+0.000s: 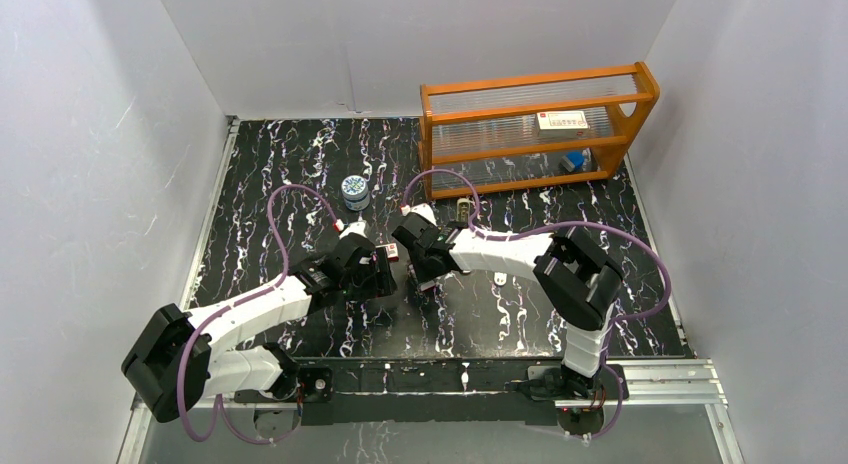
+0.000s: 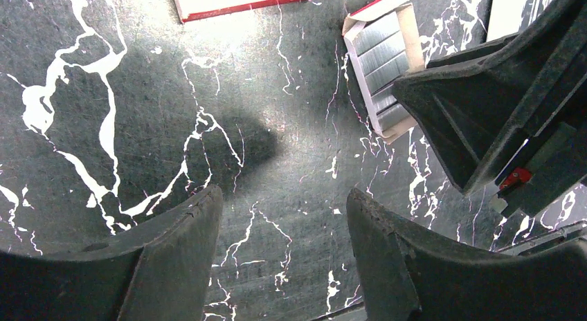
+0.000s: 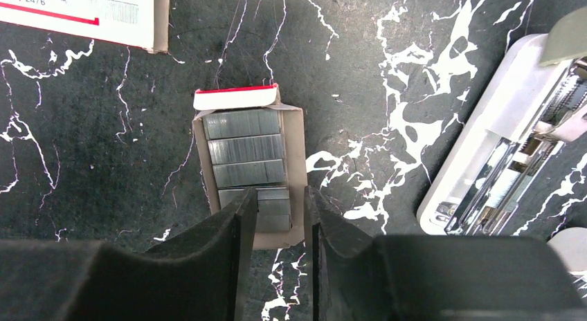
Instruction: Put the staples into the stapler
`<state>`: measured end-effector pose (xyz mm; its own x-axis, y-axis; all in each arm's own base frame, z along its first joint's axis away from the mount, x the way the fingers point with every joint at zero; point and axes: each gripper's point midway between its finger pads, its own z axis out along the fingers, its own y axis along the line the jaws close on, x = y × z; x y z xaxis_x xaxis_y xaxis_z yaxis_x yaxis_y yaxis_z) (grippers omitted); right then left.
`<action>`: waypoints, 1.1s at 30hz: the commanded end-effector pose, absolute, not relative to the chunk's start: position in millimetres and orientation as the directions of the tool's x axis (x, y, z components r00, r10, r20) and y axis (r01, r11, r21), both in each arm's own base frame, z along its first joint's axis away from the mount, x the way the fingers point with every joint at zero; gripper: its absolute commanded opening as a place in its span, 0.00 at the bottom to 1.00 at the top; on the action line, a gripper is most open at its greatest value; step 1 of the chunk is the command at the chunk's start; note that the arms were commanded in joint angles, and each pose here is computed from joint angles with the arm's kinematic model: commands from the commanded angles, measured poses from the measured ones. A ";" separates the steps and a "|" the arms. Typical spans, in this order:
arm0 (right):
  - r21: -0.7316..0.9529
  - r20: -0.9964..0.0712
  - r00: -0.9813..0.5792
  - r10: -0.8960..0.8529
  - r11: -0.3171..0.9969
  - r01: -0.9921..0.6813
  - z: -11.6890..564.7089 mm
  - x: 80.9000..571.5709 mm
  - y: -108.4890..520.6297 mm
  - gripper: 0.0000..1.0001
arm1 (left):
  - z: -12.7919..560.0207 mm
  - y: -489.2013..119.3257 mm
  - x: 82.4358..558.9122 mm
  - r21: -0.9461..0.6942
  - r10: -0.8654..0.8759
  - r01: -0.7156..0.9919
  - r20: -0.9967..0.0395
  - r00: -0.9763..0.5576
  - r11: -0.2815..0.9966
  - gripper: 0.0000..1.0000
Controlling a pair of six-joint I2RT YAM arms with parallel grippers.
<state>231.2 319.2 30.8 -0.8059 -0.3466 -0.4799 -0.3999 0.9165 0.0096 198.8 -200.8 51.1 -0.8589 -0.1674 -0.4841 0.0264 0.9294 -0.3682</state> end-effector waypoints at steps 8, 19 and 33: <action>0.032 -0.545 -0.773 -0.325 0.913 -0.406 53.0 244.4 333.9 0.37 | 54.6 -195.9 203.4 -0.357 -0.177 0.019 -0.508 -0.843 0.934 0.63; 0.027 -0.562 -0.765 -0.313 0.918 -0.395 59.3 247.1 332.5 0.31 | 54.2 -195.9 203.3 -0.356 -0.174 0.021 -0.508 -0.844 0.934 0.63; 0.036 -0.583 -0.759 -0.289 0.924 -0.380 67.3 249.2 330.6 0.29 | 55.4 -197.5 205.5 -0.352 -0.168 0.026 -0.510 -0.844 0.936 0.63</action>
<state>237.4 317.8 35.5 -0.7925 -0.3436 -0.5038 -0.3921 0.9199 -0.0106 199.4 -200.2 50.9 -0.8574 -0.1651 -0.4875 0.0277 0.9310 -0.3639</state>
